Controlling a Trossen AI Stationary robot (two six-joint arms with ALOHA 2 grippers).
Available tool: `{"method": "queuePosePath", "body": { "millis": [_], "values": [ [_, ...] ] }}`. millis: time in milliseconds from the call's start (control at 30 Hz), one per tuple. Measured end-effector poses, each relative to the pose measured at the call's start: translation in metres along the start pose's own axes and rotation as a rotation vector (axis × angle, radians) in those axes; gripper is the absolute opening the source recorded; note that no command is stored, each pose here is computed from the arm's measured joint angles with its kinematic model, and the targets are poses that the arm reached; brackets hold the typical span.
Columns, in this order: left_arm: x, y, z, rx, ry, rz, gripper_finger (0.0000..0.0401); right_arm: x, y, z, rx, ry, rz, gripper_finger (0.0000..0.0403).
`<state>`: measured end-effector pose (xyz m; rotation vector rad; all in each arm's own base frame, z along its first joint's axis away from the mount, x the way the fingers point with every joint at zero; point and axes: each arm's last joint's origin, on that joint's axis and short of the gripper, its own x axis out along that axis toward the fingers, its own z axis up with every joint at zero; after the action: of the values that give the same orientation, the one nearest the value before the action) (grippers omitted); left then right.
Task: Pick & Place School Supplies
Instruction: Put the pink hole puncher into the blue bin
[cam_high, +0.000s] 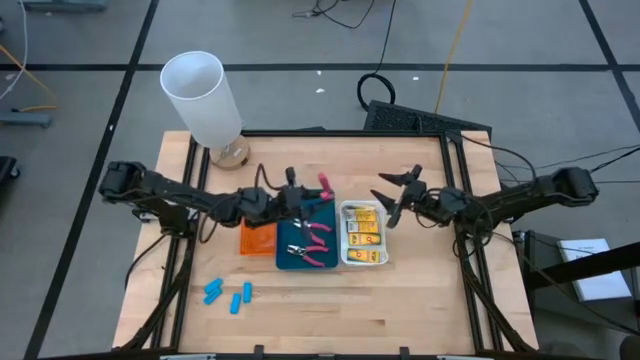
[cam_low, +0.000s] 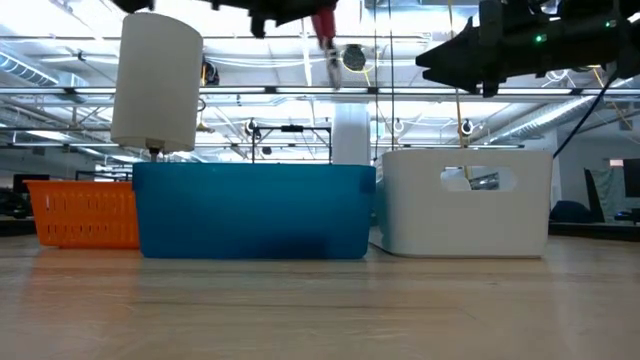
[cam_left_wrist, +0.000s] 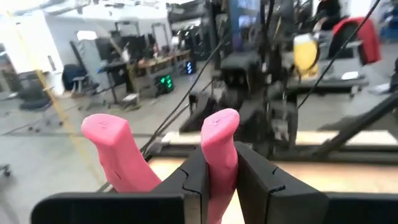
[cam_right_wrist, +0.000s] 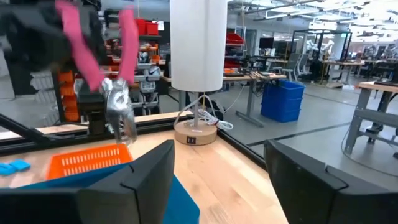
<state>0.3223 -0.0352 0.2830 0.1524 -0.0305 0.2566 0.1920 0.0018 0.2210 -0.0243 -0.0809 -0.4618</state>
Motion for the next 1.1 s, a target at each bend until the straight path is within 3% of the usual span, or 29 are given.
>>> {"method": "queuePosePath", "body": {
  "millis": [400, 667, 1100],
  "values": [
    [-0.042, -0.016, -0.039, 0.000, 0.125, 0.067, 0.0055, -0.001, -0.001, -0.001, 0.001, 0.023, 0.000, 0.0231],
    [-0.054, -0.014, -0.070, -0.004, 0.251, 0.092, 0.0055, -0.001, -0.001, -0.001, 0.002, 0.026, -0.001, 0.0232],
    [-0.064, -0.012, -0.097, 0.053, 0.425, 0.081, 0.0055, -0.001, -0.001, -0.001, 0.002, 0.027, -0.001, 0.0223]
  ]
}}
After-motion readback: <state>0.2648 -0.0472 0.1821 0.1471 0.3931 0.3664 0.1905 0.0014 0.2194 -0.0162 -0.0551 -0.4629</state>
